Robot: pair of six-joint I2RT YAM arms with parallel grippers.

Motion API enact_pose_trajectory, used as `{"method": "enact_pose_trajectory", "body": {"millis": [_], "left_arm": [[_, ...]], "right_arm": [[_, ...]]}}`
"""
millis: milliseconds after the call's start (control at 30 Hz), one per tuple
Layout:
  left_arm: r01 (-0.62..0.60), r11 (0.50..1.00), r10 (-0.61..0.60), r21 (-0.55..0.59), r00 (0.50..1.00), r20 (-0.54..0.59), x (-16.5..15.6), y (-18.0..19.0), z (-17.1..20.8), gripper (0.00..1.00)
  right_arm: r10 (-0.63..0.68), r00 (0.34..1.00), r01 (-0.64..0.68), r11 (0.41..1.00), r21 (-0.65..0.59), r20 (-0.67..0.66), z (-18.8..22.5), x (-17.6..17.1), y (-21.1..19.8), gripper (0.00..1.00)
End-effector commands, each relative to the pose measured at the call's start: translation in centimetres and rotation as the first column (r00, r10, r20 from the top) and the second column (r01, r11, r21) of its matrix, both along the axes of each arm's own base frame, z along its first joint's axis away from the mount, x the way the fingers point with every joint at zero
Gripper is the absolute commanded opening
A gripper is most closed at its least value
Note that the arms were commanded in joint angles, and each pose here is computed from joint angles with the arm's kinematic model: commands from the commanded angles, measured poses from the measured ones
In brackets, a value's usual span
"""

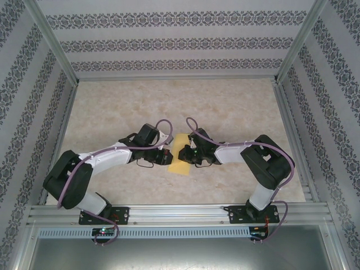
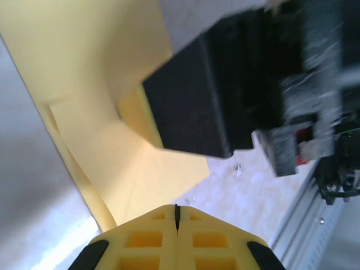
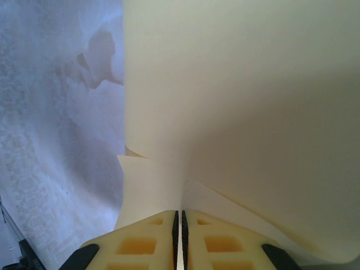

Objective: Fold a paper plane with a square sheet of paper (fold left side to right side)
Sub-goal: Fold the triangle a second time at the center of the table.

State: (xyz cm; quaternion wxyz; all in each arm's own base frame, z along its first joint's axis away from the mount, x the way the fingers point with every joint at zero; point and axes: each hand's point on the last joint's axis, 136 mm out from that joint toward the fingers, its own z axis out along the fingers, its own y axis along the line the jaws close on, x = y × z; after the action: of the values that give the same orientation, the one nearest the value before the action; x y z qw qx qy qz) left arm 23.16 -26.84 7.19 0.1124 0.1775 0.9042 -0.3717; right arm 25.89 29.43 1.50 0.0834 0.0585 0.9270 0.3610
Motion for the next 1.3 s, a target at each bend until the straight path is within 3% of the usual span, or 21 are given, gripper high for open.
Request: {"method": "enact_pose_trajectory", "body": {"millis": [0,333,600,1267], "left_arm": [[-0.004,0.991,-0.008,-0.133,0.996,-0.087,-0.7,-2.2,1.0,0.05],[-0.005,0.997,-0.009,-0.081,0.985,-0.172,-0.8,-2.8,-2.2,0.03],[-0.062,0.998,0.062,0.004,0.987,-0.145,-0.1,-1.5,-4.0,0.01],[-0.138,0.99,0.142,0.035,0.975,-0.17,-0.3,-0.1,-5.5,0.0]], "right_arm": [[0.008,0.997,-0.016,0.994,-0.106,-0.076,-2.9,-1.7,-1.6,0.13],[0.013,0.997,-0.022,0.994,-0.111,-0.082,-3.0,-1.8,-1.6,0.13],[0.017,0.996,-0.027,0.992,-0.123,-0.086,-3.1,-2.1,-1.8,0.13],[0.023,0.996,-0.037,0.988,-0.148,-0.091,-3.3,-2.2,-2.2,0.13]]}}
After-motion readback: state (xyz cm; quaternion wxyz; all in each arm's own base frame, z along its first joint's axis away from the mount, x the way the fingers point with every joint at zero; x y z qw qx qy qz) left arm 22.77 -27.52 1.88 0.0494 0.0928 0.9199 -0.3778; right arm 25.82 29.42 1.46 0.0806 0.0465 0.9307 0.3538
